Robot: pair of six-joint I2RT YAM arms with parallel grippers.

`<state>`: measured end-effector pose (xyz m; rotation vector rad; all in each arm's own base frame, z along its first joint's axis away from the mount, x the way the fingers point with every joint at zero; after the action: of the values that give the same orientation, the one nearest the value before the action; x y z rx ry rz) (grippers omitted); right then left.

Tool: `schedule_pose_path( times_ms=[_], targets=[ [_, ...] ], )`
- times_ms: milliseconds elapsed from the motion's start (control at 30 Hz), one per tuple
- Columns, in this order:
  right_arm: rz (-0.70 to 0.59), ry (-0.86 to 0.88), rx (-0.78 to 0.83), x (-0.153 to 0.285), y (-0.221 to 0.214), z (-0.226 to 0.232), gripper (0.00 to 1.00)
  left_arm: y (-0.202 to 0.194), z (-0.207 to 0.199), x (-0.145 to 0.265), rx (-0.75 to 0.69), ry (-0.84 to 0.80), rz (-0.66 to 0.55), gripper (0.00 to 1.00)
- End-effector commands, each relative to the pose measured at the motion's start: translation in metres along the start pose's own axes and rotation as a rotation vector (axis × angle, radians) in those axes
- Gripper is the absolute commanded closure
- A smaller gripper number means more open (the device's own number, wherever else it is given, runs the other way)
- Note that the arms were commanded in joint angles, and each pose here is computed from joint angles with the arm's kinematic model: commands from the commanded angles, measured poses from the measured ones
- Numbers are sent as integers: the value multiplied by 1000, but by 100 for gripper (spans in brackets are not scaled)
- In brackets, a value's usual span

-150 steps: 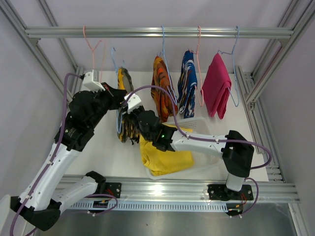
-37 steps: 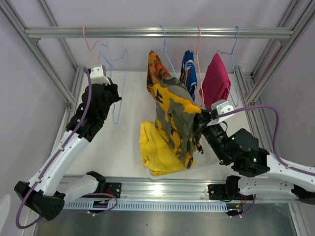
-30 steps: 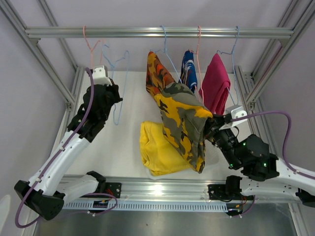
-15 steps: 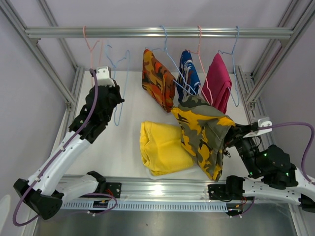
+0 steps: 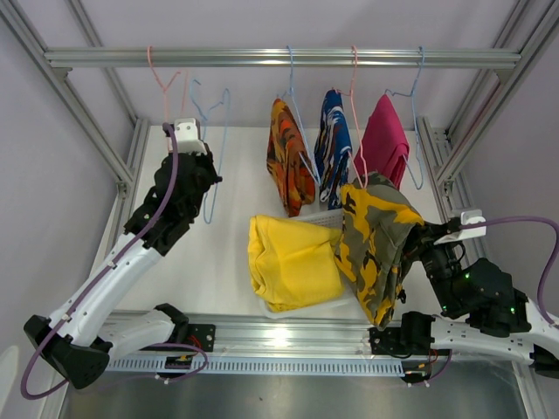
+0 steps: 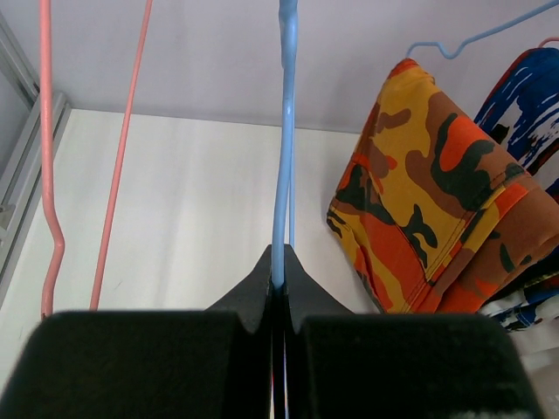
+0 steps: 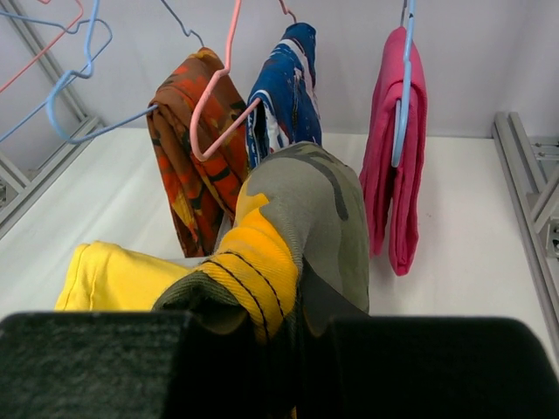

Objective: Remove the trousers from the hanger
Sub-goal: Place the trousers in the bin.

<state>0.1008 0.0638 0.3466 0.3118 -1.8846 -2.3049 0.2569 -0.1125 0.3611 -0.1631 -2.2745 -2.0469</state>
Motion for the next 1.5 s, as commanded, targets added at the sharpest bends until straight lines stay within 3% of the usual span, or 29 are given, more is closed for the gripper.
schedule_pose_path(
  times_ms=[0,467,800,1467],
  targets=[
    [-66,-28,-139,0,24,-2,100,10,-1,2,3,8,-54,100],
    [-76,-126,-138,11,43,-30,100,9,-4,3,-8,4,-56,100],
    [-60,-113,-118,10,35,-27,100,8,-6,3,-23,6,-52,100],
    [-4,34,0,-27,5,55,100,15,-6,11,2,-25,-69,100]
  ],
)
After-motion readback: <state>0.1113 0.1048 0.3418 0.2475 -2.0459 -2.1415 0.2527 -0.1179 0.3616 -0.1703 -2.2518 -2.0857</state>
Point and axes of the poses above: each gripper's point midway between its finger pads, its own x axis back along the fingers, its own z axis along the line the jaws close on, y = z × x, the point moved 8 cm from there along x, back along the fingers, and after that the axes turned 1 degree about -x, right-handed, at the moved point
